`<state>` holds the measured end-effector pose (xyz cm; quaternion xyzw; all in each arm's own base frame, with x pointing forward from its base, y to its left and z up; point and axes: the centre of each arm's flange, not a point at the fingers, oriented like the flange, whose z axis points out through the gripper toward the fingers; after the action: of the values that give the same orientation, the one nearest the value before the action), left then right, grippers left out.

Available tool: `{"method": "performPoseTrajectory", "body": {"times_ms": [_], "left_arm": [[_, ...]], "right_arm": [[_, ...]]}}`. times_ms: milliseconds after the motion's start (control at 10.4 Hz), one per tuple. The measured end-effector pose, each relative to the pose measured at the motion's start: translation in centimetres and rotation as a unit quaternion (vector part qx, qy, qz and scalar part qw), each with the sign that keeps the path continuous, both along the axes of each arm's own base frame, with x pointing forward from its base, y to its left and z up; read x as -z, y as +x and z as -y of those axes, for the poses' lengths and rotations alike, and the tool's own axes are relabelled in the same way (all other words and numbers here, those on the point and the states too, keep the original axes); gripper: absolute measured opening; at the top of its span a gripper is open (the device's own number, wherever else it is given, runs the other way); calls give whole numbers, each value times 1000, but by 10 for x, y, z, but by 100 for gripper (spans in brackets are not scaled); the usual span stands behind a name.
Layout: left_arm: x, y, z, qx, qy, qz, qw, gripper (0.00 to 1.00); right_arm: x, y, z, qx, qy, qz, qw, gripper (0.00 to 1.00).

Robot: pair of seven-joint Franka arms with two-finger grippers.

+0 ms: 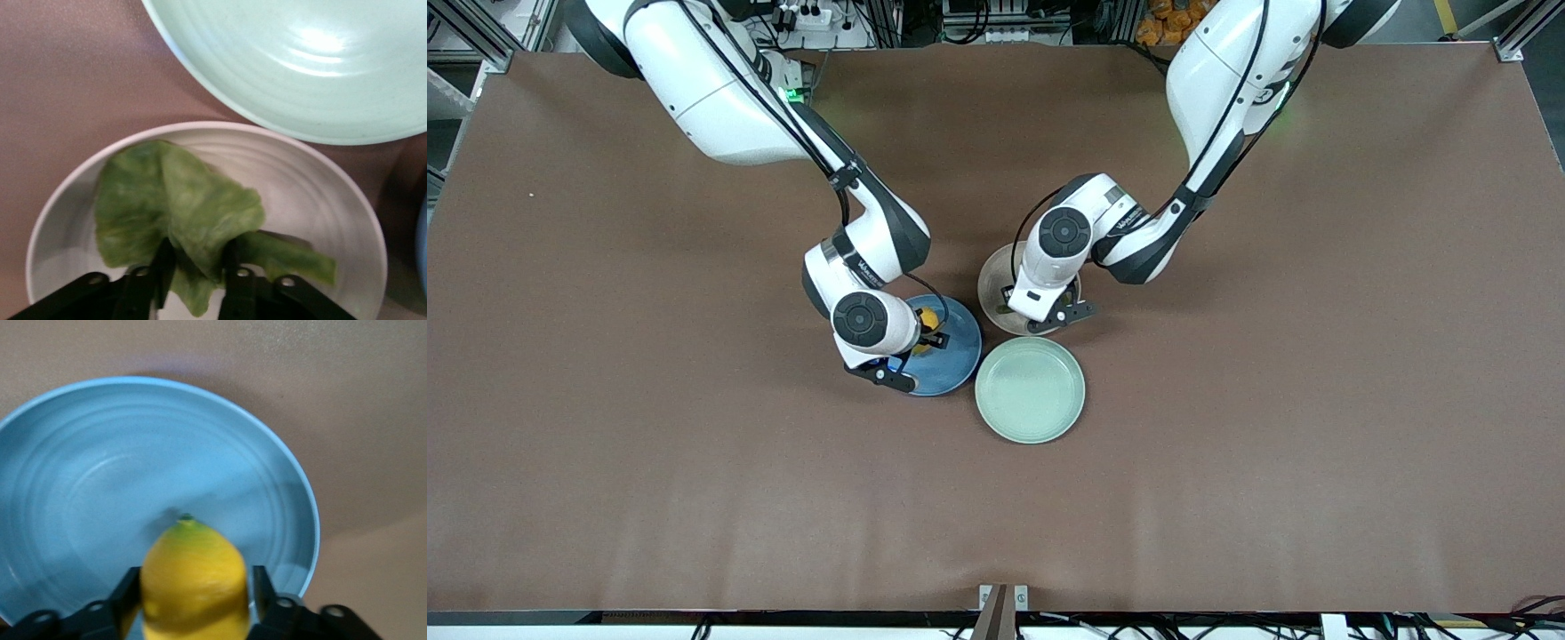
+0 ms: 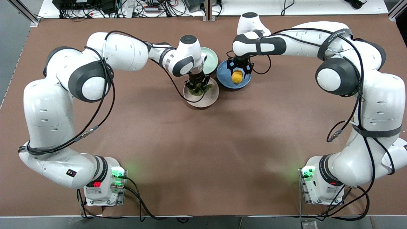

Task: Pick lemon and lettuce from blue and beige plates
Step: 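Grasp the lemon with the right gripper while the left gripper grasps the lettuce, then carry the lemon away with the right gripper while the left gripper carries lettuce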

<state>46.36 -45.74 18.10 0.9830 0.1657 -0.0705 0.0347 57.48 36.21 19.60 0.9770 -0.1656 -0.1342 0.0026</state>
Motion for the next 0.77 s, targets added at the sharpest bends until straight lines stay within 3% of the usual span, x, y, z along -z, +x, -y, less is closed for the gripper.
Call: {"method": "performPoseTrajectory", "body": {"times_ms": [191, 479, 766], "left_arm": [[-4, 6, 0, -7, -3, 5, 1000, 4], [-36, 26, 2, -32, 6, 6, 999, 4], [-103, 66, -25, -59, 26, 12, 998, 4]], "right_arm": [[-2, 2, 1, 4, 0, 3, 1000, 64], [-36, 32, 28, 4, 9, 17, 1000, 64], [-91, 67, 124, -67, 26, 5, 997, 64]]}}
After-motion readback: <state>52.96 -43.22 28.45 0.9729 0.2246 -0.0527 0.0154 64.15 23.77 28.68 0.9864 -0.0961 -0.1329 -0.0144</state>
